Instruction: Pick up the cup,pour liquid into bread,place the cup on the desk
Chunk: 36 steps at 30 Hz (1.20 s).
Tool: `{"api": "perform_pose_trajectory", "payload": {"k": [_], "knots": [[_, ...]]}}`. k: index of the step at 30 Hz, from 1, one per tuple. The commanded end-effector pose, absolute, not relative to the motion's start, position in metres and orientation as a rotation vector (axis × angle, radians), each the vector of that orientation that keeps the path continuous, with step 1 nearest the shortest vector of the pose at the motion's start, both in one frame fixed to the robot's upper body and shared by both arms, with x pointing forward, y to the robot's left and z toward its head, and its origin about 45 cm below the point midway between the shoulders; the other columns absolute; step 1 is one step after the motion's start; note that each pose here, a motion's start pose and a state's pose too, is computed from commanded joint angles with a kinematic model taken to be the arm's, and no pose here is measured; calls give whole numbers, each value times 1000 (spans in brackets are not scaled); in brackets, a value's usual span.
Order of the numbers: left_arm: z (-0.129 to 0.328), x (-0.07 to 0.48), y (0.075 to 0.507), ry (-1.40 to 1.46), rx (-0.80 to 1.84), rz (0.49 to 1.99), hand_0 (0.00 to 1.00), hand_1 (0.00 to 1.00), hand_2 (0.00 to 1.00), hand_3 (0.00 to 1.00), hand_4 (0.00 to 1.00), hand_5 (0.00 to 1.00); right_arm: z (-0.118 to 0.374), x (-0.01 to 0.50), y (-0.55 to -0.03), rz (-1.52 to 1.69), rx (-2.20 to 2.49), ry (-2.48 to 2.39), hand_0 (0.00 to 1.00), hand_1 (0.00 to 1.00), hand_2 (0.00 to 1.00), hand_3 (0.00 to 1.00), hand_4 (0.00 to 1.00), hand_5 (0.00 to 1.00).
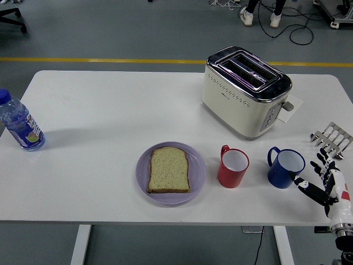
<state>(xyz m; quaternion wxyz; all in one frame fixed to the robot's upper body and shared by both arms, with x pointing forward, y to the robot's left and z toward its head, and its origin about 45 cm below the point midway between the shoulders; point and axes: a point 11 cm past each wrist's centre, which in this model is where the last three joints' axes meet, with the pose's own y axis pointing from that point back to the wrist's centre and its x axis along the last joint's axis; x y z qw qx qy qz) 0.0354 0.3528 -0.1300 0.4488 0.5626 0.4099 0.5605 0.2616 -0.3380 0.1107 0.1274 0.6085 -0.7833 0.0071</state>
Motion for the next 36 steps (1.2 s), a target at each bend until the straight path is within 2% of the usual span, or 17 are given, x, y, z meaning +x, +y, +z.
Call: {"api": "perform_pose_trajectory", "payload": {"k": [36], "knots": [[-131, 29, 348, 1025, 1396, 1372, 633, 639, 649, 502, 239, 863, 85, 292, -310, 64, 1775, -2228, 976, 878, 970, 998, 974, 191]]}}
